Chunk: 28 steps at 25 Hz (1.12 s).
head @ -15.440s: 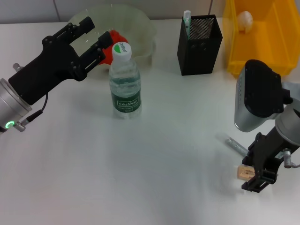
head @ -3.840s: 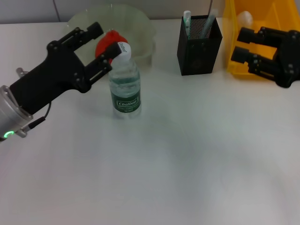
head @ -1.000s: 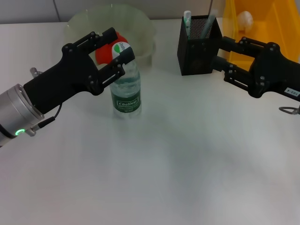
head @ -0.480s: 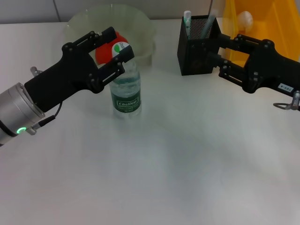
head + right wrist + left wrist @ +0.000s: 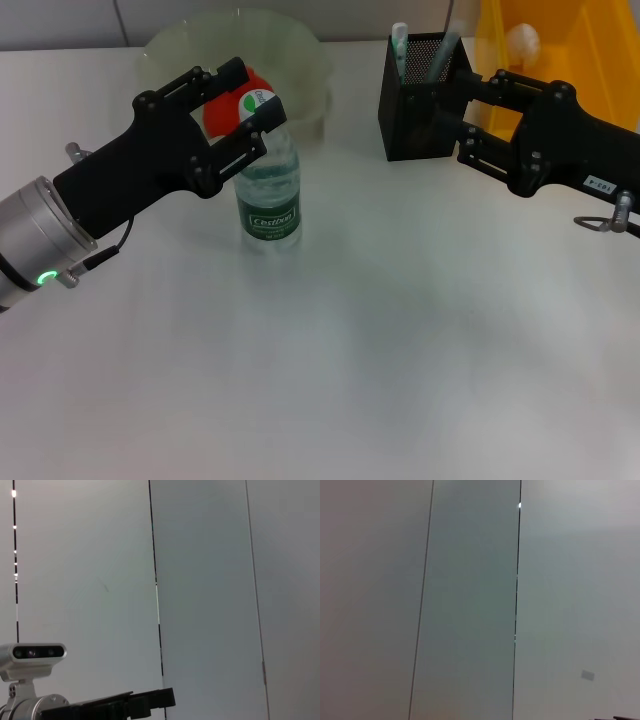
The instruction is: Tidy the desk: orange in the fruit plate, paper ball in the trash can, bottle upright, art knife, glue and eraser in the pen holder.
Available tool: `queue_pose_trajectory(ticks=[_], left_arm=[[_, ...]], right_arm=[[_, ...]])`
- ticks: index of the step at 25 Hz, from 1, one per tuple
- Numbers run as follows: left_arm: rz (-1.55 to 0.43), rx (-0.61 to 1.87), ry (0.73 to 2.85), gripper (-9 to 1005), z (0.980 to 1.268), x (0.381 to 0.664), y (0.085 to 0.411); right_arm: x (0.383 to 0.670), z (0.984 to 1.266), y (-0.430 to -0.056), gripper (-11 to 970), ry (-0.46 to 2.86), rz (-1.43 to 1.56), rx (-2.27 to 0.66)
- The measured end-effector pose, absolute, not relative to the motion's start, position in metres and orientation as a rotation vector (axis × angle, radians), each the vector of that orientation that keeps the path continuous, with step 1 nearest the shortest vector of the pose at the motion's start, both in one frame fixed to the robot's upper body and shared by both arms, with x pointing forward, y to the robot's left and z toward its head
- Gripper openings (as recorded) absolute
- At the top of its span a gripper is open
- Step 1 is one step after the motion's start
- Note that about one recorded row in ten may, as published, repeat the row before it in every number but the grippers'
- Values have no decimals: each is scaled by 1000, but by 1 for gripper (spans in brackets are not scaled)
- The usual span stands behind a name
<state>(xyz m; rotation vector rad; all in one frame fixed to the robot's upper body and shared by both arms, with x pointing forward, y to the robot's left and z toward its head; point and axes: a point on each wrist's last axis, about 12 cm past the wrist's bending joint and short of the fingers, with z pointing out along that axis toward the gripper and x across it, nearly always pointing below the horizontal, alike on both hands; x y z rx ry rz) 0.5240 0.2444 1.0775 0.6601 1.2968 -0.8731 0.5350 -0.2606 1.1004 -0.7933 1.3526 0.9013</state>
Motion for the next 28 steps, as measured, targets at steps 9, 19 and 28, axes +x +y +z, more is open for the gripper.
queue_pose_trajectory(ticks=[9, 19, 28], left_arm=[[-872, 665, 1290, 591, 1079, 525, 244], [-867, 666, 1289, 591, 1080, 527, 244], [-867, 665, 1290, 591, 1080, 526, 244]], right_arm=[[535, 1100, -261, 502, 1353, 901, -794], [537, 1100, -257, 502, 1352, 915, -792], [537, 1100, -257, 502, 1352, 915, -792]])
